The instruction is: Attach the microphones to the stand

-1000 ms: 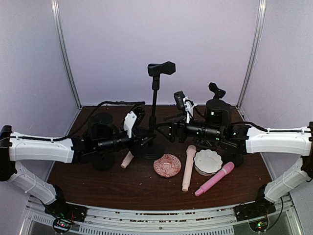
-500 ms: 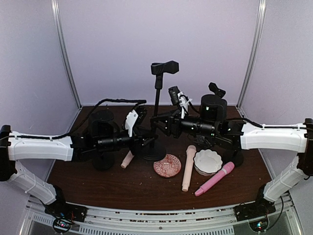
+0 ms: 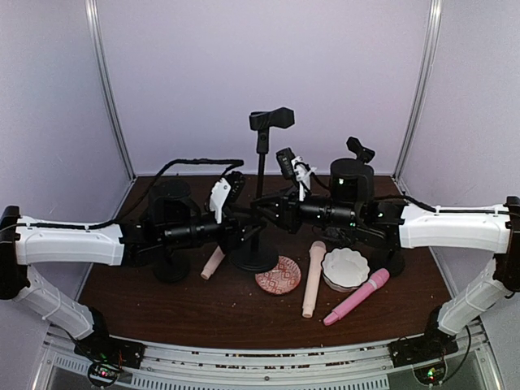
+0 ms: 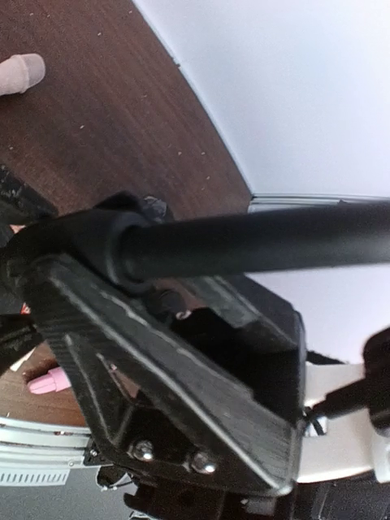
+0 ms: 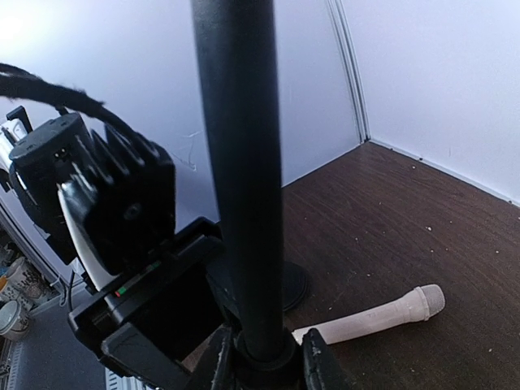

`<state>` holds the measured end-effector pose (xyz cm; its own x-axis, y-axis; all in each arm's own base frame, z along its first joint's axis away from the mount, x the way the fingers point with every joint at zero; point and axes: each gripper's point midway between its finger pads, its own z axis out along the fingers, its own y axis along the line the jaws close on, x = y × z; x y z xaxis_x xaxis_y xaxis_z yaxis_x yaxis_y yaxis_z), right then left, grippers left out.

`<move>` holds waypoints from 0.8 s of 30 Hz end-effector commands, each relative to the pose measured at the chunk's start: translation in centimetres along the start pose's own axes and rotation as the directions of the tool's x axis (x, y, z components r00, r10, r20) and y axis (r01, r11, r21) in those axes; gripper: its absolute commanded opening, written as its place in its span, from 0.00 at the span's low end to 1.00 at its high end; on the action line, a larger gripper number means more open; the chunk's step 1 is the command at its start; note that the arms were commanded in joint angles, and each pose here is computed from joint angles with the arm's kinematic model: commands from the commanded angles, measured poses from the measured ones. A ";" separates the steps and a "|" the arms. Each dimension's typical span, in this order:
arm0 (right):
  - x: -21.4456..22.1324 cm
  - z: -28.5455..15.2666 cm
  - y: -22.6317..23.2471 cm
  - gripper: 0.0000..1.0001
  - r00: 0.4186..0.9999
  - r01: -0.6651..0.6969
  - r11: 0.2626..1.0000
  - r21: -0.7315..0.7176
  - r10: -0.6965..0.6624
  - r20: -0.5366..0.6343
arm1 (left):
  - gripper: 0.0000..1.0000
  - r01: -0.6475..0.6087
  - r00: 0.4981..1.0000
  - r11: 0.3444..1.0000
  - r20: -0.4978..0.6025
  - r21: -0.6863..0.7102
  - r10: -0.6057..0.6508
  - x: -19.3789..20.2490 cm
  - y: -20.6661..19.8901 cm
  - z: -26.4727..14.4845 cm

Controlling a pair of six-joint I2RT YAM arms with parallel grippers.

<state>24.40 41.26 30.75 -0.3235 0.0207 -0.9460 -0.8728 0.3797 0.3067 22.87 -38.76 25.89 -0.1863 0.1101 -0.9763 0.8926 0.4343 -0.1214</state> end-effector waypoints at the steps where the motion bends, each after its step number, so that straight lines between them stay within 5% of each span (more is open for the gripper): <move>1: -5.3 -1.4 1.7 0.00 0.991 0.044 0.999 -0.014 -0.042 0.131 | 0.44 -0.020 0.995 1.000 0.101 -0.018 0.021 -2.5 0.3 0.5; 14: -8.1 -3.0 2.6 0.00 0.978 0.058 0.998 -0.015 -0.054 0.201 | 0.52 -0.029 0.996 0.999 0.087 -0.024 0.031 -0.7 0.6 0.8; 21: -7.7 -2.4 2.5 0.00 0.981 0.045 0.999 -0.025 -0.040 0.188 | 0.41 -0.053 0.993 0.999 0.110 -0.004 0.053 -1.3 0.2 0.7; 24: -7.5 -2.2 2.5 0.00 0.983 0.048 0.998 -0.028 -0.043 0.179 | 0.22 -0.063 0.991 0.998 0.120 0.015 0.061 -1.6 -0.2 0.8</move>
<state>24.18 40.17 33.69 -0.2862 0.0543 -0.9566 -0.8741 0.3942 0.2838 23.42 -39.36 25.82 -0.1382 0.0750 -0.9876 0.8956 0.4351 -0.0922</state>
